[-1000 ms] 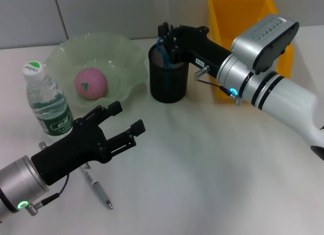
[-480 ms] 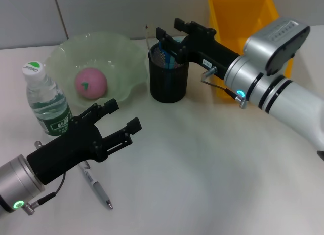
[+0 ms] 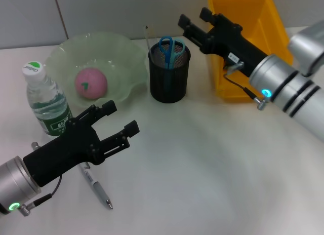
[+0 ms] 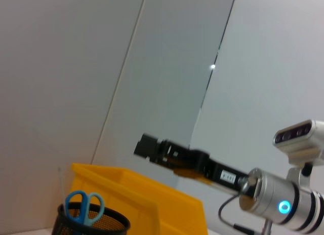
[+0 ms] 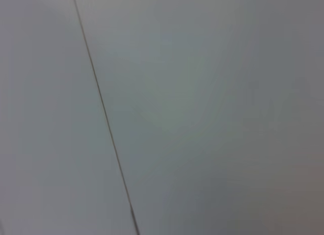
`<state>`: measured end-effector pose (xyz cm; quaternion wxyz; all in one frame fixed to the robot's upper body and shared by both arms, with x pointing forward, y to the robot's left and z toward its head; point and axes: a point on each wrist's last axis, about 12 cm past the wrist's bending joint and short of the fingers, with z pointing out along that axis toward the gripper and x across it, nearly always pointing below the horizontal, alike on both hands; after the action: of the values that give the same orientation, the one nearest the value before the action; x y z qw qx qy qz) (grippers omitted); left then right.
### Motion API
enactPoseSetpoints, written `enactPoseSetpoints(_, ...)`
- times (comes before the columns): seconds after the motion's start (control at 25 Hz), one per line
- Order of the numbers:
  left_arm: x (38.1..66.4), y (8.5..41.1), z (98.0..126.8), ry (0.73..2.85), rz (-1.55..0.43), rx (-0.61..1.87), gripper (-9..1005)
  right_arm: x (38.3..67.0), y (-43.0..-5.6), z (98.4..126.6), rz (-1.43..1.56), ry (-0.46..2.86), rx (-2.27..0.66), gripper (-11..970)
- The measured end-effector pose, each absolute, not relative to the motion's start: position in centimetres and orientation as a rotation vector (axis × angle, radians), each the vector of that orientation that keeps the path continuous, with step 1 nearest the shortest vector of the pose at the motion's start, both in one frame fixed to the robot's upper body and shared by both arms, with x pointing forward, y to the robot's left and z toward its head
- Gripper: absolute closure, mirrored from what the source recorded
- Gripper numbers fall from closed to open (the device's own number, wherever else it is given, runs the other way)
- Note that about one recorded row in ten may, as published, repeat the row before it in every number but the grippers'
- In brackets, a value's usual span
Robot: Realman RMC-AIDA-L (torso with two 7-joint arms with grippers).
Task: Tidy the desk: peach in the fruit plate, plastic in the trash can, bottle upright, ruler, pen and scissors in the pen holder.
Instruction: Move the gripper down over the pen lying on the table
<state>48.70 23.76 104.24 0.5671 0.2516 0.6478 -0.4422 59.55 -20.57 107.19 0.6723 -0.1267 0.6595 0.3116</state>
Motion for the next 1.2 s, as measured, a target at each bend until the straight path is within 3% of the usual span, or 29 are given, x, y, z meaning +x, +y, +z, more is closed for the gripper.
enactPoseSetpoints(0.24, 49.0, 24.0, 104.4, 1.517, -1.022, 0.623, 151, 57.5, -23.2, 107.6, 0.872, 1.449, -0.298, 269)
enactPoseSetpoints(0.76, 49.1, 25.3, 104.5, 1.558, -1.025, 0.671, 152, 52.1, -28.5, 108.1, 1.047, 1.587, -0.691, 271)
enactPoseSetpoints(1.2, 49.9, 26.2, 105.5, 1.545, -0.987, 0.808, 152, 50.7, -30.1, 107.4, 1.056, 1.737, -0.796, 272)
